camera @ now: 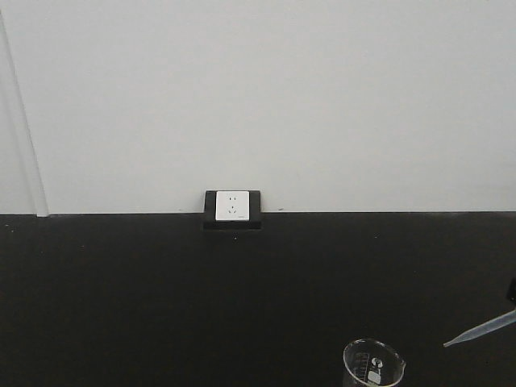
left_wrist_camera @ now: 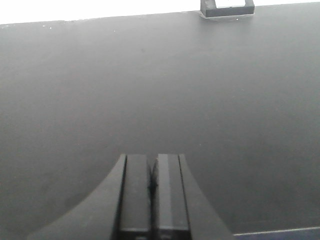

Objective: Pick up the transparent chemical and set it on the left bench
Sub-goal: 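Lift the beaker with the right gripper off the bench, then hold the beaker in the right gripper while the base drives to the tray bench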

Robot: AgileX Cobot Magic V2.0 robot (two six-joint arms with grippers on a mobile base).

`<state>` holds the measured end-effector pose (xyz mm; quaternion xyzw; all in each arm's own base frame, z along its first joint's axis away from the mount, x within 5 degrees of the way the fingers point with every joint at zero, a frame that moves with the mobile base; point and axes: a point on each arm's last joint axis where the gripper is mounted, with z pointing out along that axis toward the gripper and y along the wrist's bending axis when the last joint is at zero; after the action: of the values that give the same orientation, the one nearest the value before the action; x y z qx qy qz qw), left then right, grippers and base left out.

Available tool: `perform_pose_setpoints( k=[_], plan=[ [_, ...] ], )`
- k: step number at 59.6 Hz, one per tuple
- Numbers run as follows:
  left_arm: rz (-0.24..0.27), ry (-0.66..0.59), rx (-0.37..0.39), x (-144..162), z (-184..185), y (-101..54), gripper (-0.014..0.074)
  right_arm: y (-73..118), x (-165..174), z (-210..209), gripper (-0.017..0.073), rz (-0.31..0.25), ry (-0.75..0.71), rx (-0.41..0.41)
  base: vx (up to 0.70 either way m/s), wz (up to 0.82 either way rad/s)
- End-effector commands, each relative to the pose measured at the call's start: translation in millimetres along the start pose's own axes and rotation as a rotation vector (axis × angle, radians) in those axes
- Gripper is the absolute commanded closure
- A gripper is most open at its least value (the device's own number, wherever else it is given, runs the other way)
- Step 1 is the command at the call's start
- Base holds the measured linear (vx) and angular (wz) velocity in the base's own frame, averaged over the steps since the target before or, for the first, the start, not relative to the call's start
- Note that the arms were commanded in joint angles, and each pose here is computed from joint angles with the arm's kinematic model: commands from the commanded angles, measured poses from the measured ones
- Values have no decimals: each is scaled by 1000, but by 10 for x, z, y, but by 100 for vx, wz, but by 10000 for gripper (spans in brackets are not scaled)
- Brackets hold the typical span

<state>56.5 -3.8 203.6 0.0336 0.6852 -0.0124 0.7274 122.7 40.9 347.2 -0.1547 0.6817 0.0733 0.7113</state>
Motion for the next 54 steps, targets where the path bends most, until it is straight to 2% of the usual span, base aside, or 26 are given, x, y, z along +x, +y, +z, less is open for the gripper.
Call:
perform_pose_setpoints(
  k=[1,54],
  plan=[
    [-9,-81,-2,-28,-13,1,597,-53,-125,-13,564,-8,-55,47,0,0],
    [-9,-81,-2,-28,-13,1,597,-53,-125,-13,564,-8,-55,47,-4,-1]
  ],
)
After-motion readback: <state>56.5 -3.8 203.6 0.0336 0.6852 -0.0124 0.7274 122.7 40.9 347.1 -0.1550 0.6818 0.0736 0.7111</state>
